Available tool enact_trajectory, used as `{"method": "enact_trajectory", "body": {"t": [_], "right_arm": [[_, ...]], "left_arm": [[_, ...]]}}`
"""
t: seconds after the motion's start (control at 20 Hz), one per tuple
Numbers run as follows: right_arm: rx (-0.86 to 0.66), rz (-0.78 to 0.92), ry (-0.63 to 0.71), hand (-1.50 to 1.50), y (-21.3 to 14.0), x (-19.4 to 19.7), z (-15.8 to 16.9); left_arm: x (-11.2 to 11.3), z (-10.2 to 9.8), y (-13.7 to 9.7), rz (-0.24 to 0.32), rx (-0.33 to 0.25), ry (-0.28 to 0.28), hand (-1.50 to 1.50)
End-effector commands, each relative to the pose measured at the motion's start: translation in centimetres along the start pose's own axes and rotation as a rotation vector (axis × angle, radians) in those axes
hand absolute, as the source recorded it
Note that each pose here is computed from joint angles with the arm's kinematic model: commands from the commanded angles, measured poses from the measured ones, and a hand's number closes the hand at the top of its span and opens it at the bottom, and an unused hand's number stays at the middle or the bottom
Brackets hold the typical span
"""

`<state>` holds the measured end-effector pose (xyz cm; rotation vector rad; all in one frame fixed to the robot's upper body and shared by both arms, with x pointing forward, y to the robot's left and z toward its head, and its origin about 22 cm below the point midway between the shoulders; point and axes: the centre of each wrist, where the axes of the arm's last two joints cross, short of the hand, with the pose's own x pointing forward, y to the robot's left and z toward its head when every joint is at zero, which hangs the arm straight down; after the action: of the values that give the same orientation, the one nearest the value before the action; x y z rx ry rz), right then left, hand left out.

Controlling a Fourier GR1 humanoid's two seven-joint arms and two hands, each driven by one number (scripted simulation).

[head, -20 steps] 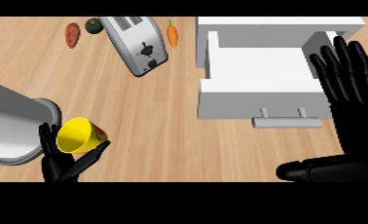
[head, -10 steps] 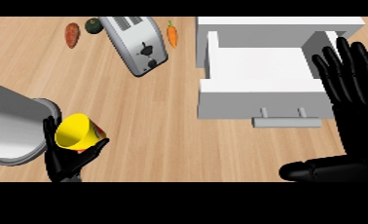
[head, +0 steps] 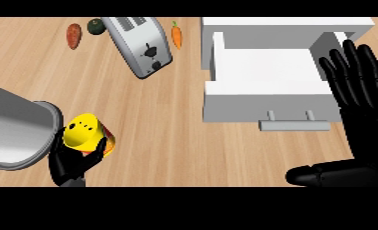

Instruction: Pick up the cup, place it into the drawer and close the drawer

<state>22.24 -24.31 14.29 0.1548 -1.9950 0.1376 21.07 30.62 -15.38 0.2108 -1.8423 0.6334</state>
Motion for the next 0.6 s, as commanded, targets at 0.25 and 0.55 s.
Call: {"method": "enact_trajectory", "body": {"t": [0.25,0.55], "right_arm": [[0.006,0.036,-0.006,-1.50,-0.7,-0.8,0.3],[0.034,-0.006,0.000,-1.50,-0.5,0.6,1.1]], "left_arm": [[-0.5,-1.7,-3.4,-0.023,-0.173,-0.065,1.50],[0.9,-4.0,-3.7,0.073,-0.395,-0.044,1.50]]}}
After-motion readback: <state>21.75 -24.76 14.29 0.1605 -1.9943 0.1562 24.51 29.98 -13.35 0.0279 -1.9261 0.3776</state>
